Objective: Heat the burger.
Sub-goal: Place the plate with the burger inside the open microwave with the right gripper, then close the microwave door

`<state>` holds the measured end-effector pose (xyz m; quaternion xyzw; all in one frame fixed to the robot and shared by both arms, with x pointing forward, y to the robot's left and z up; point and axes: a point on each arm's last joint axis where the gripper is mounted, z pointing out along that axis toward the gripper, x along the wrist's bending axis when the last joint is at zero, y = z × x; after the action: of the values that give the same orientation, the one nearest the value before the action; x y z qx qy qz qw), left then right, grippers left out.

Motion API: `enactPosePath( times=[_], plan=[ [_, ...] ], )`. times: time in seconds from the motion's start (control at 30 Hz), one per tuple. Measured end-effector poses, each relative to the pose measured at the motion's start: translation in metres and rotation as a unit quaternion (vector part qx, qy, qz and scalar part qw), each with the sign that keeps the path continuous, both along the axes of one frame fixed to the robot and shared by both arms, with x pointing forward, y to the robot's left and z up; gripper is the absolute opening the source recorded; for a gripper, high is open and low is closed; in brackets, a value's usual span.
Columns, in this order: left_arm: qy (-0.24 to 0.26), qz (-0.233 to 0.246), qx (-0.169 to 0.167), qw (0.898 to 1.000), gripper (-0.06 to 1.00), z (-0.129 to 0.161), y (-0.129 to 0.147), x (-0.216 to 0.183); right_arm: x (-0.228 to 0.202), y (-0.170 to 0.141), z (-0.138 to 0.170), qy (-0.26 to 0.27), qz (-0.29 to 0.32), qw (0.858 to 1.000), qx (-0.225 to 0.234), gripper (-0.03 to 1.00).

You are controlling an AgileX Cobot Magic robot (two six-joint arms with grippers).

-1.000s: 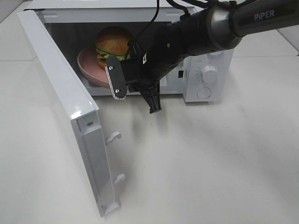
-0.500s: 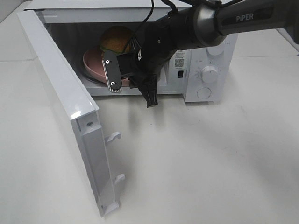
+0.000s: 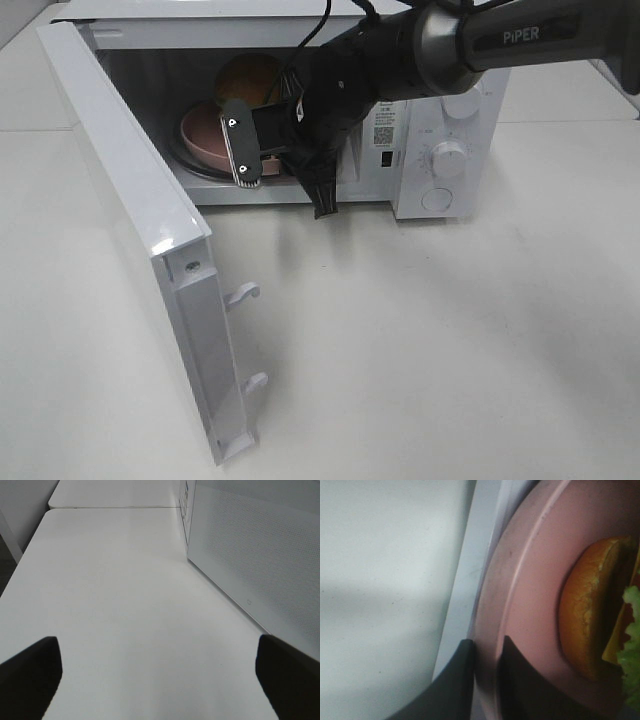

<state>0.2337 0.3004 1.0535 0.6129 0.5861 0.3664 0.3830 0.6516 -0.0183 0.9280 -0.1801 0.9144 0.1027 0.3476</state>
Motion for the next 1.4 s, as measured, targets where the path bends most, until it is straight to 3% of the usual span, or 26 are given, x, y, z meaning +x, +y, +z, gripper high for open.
enactPosePath(
  times=[0.13,0.3,0.73,1.1,1.4],
  plan=[
    [0.000,0.000,0.000,1.000,0.97,0.000,0.000,0.000,0.001,0.000,0.002,-0.006,-0.005,1.000,0.004,0.30],
    [0.000,0.000,0.000,1.000,0.97,0.000,0.000,0.000,0.001,0.000,0.002,-0.002,-0.013,1.000,0.011,0.37],
    [0.000,0.000,0.000,1.000,0.97,0.000,0.000,0.000,0.000,-0.002,0.014,-0.004,-0.035,0.999,0.034,0.38],
    [0.000,0.000,0.000,1.000,0.97,0.000,0.000,0.000,-0.021,-0.007,0.012,0.015,-0.028,0.999,0.021,0.38],
    [0.000,0.000,0.000,1.000,0.97,0.000,0.000,0.000,-0.043,-0.015,0.022,0.025,-0.027,0.999,0.021,0.46]
  ],
)
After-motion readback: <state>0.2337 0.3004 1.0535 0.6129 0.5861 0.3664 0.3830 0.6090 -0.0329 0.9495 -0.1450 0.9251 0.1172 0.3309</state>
